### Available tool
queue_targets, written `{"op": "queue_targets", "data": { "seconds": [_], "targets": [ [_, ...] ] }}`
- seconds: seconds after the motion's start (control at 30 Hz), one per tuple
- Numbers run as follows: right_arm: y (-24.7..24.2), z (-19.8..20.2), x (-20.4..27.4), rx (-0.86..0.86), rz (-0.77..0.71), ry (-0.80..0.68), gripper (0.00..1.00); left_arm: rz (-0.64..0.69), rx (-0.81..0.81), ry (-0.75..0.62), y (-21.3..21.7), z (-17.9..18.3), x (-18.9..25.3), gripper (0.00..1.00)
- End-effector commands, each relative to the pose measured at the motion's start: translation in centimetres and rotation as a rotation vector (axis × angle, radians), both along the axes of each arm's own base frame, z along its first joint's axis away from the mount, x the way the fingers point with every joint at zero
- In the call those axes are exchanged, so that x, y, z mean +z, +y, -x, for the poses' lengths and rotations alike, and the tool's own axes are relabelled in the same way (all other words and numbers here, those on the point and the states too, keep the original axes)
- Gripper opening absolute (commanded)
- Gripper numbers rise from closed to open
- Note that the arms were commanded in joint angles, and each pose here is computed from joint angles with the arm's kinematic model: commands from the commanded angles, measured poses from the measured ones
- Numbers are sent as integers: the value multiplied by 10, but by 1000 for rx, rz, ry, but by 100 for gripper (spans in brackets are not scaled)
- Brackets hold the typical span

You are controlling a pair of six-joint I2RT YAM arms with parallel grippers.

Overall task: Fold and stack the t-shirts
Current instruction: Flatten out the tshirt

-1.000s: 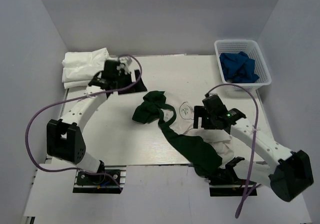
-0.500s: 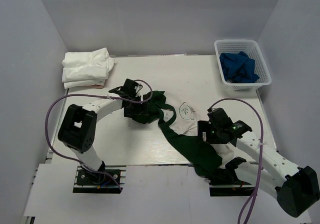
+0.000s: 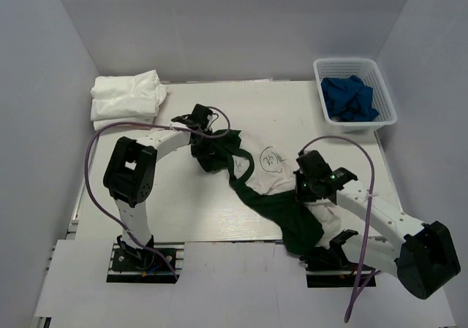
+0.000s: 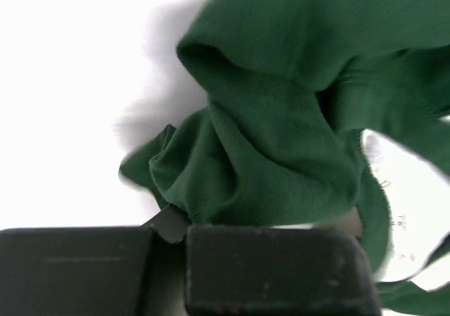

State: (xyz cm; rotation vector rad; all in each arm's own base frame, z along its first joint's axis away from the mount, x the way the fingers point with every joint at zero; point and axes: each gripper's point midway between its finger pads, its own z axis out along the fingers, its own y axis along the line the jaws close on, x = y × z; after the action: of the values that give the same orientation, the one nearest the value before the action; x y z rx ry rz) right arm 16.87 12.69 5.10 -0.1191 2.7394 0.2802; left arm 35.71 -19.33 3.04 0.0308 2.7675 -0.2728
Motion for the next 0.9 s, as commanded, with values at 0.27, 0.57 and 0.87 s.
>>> {"op": "queue_targets", "data": {
  "seconds": [0.27,0.57,0.87],
  "targets": [
    [-19,-229,305,-225,166,-908,0,-86,266,-841,54,-151,361,0],
    [-31,-247,462,-46,243,-1229,0,-94,554,-1270,157,-71,505,0],
    [-23,-178,191,81,130,-685,24,-120,599,-764,168,18,287,0]
  ]
}}
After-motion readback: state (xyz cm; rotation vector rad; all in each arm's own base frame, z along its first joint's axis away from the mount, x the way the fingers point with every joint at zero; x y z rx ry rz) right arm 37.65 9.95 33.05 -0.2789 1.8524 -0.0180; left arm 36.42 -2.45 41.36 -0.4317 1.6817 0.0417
